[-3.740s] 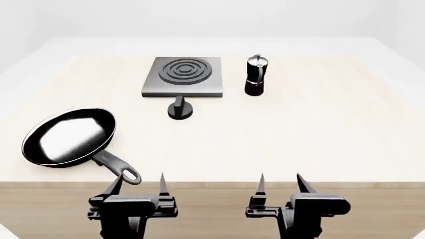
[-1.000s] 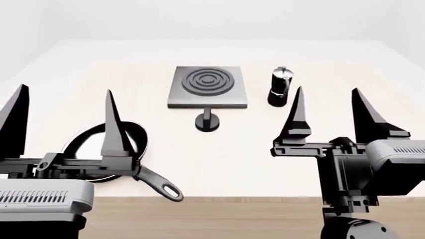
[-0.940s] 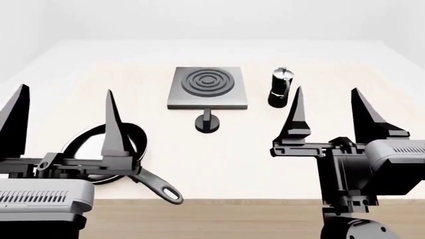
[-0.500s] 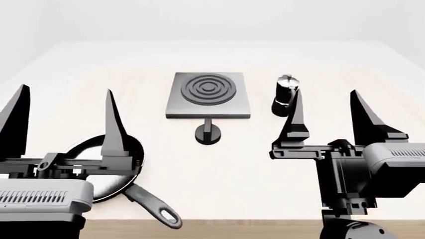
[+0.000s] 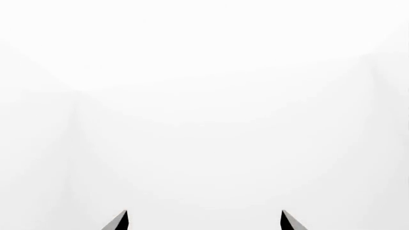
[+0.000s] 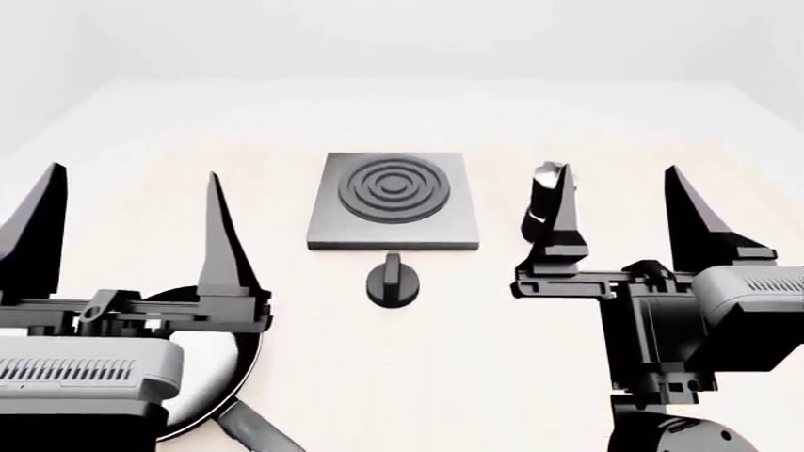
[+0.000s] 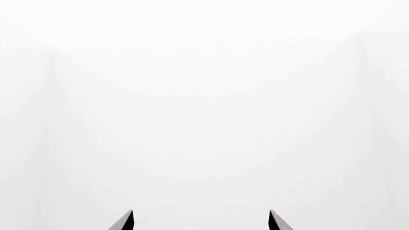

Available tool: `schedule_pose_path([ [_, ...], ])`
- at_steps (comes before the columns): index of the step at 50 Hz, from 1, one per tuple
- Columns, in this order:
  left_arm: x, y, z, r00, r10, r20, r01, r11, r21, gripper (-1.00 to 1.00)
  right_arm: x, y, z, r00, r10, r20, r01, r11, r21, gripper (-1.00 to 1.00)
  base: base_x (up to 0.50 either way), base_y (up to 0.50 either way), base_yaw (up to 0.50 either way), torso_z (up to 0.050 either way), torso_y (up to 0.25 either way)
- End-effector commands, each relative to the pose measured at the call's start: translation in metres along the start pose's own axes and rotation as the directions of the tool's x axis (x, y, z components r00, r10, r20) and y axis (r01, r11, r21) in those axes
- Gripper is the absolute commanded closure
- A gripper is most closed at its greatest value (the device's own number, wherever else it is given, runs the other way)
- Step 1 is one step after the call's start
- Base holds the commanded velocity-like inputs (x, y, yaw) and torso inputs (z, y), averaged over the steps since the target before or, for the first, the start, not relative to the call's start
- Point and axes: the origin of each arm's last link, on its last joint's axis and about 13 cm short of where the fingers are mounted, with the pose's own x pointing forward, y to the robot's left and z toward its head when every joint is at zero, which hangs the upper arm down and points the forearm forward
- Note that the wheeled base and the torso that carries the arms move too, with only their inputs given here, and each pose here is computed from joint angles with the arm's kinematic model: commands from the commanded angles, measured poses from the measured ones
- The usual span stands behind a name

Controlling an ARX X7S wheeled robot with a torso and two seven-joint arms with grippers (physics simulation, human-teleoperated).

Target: Turn on the stove and put the moka pot on it.

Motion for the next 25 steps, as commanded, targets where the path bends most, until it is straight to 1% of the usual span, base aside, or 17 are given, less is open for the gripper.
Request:
schedule_pose_path([
  [1, 0.0002, -0.0012, -0.0007, 1.0, -0.009, -0.004, 0.009, 1.0, -0.005, -1.0, 0.0008, 0.0007, 0.0021, 1.0, 0.001, -0.001, -0.001, 1.0, 0.008, -1.0, 0.29, 0.0, 0.0, 0.0, 0.0],
  [4, 0.0004, -0.0015, -0.0004, 1.0, -0.012, -0.003, 0.012, 1.0, -0.005, -1.0, -0.0025, 0.001, -0.0015, 1.0, 0.006, 0.002, -0.006, 1.0, 0.004, -1.0, 0.29, 0.0, 0.0, 0.0, 0.0],
  [8, -0.0003, -0.0027, -0.0027, 1.0, -0.014, -0.006, 0.014, 1.0, -0.009, -1.0, -0.0004, 0.0006, 0.0027, 1.0, 0.003, -0.002, -0.003, 1.0, 0.003, -1.0, 0.29, 0.0, 0.0, 0.0, 0.0],
  [10, -0.0004, -0.0026, -0.0032, 1.0, -0.015, -0.008, 0.015, 1.0, -0.008, -1.0, -0.0046, -0.0001, -0.0043, 1.0, 0.002, -0.004, -0.002, 1.0, 0.003, -1.0, 0.29, 0.0, 0.0, 0.0, 0.0],
  [14, -0.0006, -0.0017, -0.0034, 1.0, -0.011, -0.008, 0.011, 1.0, -0.009, -1.0, -0.001, 0.0004, 0.0011, 1.0, 0.004, -0.001, -0.004, 1.0, 0.002, -1.0, 0.29, 0.0, 0.0, 0.0, 0.0],
  [15, -0.0007, -0.0017, -0.0043, 1.0, -0.009, -0.009, 0.009, 1.0, -0.009, -1.0, -0.0023, 0.0001, -0.002, 1.0, 0.004, -0.001, -0.004, 1.0, 0.002, -1.0, 0.29, 0.0, 0.0, 0.0, 0.0],
  [17, -0.0006, -0.002, -0.0049, 1.0, -0.009, -0.01, 0.009, 1.0, -0.01, -1.0, 0.0009, 0.0004, 0.0019, 1.0, 0.002, -0.002, -0.002, 1.0, 0.001, -1.0, 0.29, 0.0, 0.0, 0.0, 0.0],
  [20, -0.0004, -0.0023, -0.0053, 1.0, -0.01, -0.01, 0.01, 1.0, -0.011, -1.0, -0.0033, 0.0008, -0.0041, 1.0, 0.005, -0.003, -0.005, 1.0, 0.002, -1.0, 0.29, 0.0, 0.0, 0.0, 0.0],
  [21, -0.0005, -0.0023, -0.0054, 1.0, -0.011, -0.011, 0.011, 1.0, -0.012, -1.0, 0.0003, 0.0013, 0.0016, 1.0, 0.006, -0.004, -0.006, 1.0, 0.001, -1.0, 0.29, 0.0, 0.0, 0.0, 0.0],
  [22, -0.0006, -0.0022, -0.0055, 1.0, -0.012, -0.011, 0.011, 1.0, -0.01, -1.0, 0.0006, 0.0015, 0.0021, 1.0, 0.007, -0.004, -0.007, 1.0, 0.001, -1.0, 0.29, 0.0, 0.0, 0.0, 0.0],
  [23, -0.0011, -0.0016, -0.0055, 1.0, -0.01, -0.011, 0.01, 1.0, -0.01, -1.0, -0.0028, 0.0008, -0.0037, 1.0, 0.005, -0.004, -0.005, 1.0, 0.001, -1.0, 0.29, 0.0, 0.0, 0.0, 0.0],
  [25, -0.0016, -0.001, -0.0051, 1.0, -0.006, -0.01, 0.006, 1.0, -0.013, -1.0, -0.0001, 0.0007, 0.0005, 1.0, 0.005, -0.004, -0.005, 1.0, 0.0, -1.0, 0.29, 0.0, 0.0, 0.0, 0.0],
])
